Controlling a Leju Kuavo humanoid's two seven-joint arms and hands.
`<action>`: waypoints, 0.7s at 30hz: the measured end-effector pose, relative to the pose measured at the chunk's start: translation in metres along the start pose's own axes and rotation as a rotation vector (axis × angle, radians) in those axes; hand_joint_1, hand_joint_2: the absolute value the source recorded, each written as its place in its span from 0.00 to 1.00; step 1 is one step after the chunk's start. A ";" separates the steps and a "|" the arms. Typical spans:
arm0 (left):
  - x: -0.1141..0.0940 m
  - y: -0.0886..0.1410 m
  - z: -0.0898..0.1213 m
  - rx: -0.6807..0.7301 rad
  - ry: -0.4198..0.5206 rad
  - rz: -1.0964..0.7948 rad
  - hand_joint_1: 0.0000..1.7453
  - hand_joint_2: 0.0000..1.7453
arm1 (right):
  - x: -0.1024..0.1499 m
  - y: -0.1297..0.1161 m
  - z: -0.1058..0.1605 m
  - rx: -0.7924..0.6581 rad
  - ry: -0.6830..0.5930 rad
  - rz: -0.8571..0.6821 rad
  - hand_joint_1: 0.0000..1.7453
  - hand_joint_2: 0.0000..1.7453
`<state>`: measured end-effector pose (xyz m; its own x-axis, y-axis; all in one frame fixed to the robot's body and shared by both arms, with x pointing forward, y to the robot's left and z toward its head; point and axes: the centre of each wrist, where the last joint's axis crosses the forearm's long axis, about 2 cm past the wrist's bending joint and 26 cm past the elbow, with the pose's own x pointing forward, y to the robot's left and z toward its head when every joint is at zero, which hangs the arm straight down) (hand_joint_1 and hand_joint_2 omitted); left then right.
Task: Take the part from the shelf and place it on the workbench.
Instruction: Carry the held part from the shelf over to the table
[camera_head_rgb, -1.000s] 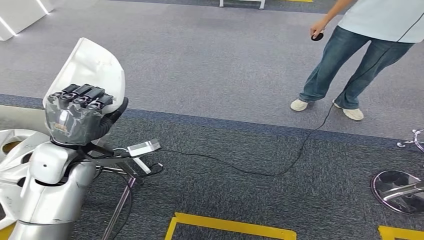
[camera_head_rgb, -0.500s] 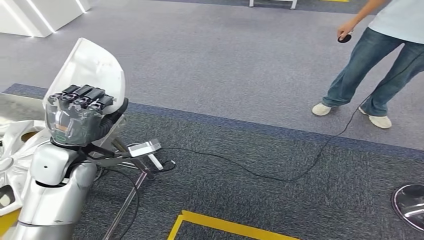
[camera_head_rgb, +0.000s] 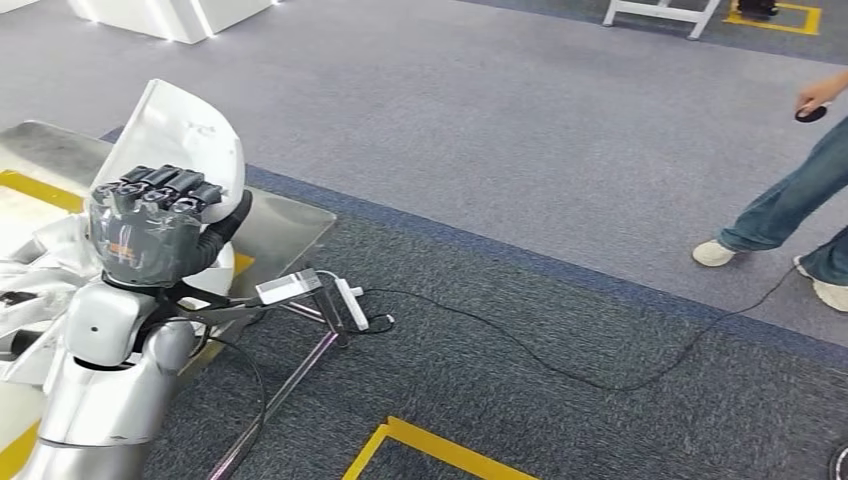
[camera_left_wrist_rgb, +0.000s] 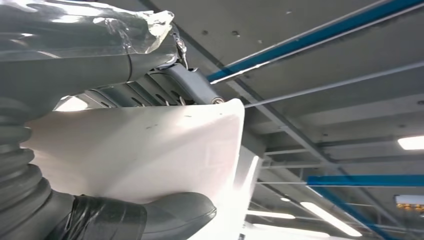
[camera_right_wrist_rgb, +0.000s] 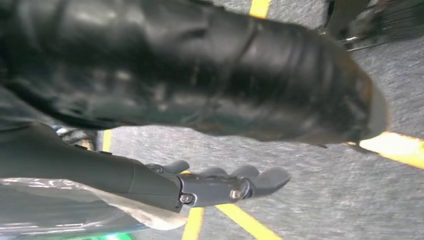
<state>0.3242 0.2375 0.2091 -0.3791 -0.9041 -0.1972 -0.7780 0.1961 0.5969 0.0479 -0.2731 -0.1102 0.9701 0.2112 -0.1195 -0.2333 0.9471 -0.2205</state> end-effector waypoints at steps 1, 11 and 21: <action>0.000 0.000 0.001 -0.002 0.000 0.001 1.00 1.00 | -0.001 0.000 0.000 0.001 0.001 0.001 0.00 0.00; 0.001 -0.001 0.001 -0.009 0.014 0.002 1.00 1.00 | 0.002 0.000 0.000 0.001 -0.004 0.001 0.00 0.00; 0.002 -0.001 0.001 -0.008 0.014 0.005 1.00 1.00 | 0.001 0.000 0.000 0.007 0.000 -0.001 0.00 0.00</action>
<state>0.3242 0.2358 0.2072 -0.3760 -0.9082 -0.1836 -0.7720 0.1975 0.6042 0.0488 -0.2729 -0.1101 0.9704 0.2100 -0.1196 -0.2317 0.9490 -0.2136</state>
